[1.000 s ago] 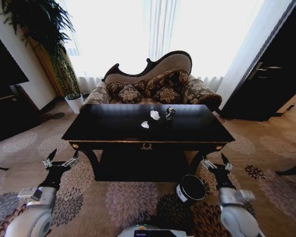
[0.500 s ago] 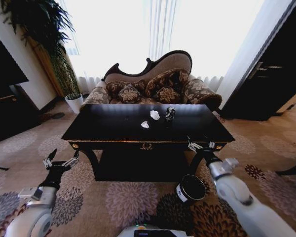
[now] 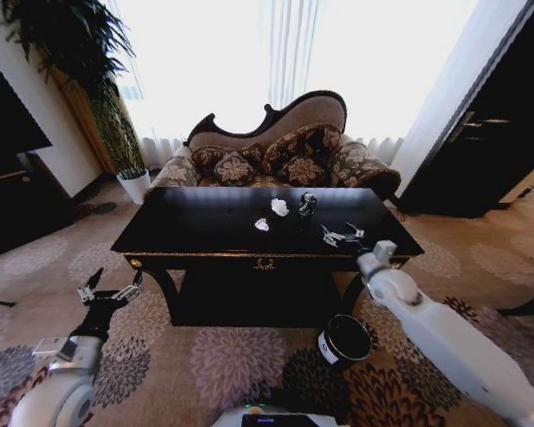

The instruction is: Move to the front of the table and place the trash on the table into the trash bin.

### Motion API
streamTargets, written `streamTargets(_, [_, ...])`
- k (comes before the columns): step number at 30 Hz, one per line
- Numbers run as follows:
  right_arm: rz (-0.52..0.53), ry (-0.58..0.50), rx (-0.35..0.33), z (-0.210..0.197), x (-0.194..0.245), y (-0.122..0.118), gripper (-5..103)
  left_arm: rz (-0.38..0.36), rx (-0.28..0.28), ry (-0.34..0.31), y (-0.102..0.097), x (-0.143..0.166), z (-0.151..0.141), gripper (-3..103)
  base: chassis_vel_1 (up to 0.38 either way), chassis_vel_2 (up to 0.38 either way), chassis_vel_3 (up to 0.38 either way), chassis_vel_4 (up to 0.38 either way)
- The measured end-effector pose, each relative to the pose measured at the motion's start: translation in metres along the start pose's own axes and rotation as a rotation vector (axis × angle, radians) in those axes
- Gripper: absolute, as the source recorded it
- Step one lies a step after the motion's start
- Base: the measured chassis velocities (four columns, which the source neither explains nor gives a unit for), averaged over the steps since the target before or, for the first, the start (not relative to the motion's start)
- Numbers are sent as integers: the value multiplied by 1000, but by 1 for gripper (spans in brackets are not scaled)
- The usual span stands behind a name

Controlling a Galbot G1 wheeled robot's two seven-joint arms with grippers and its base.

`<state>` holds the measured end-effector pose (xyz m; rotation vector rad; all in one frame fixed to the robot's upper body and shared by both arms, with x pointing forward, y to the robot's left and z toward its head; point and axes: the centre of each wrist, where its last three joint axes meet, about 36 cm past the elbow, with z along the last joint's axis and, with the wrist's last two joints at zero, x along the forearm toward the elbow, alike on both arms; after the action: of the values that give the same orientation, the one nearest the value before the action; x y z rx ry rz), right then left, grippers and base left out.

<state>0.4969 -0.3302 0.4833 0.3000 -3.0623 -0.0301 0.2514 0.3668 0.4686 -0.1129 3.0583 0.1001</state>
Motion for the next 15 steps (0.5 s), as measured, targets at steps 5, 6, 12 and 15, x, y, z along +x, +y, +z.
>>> streamTargets(5, [13,-22,33,-4,-41,-5,100,0,0,0,0,0,0,100,0,0,0,0])
streamTargets(6, [13,-21,38,-3,-47,-6,100,0,0,0,0,0,0,100,0,0,0,0])
streamTargets(12, [0,-14,62,5,-67,0,100,0,0,0,0,0,0,100,0,0,0,0])
streamTargets(15, [-5,-14,76,9,-81,7,100,0,0,0,0,0,0,100,0,0,0,0])
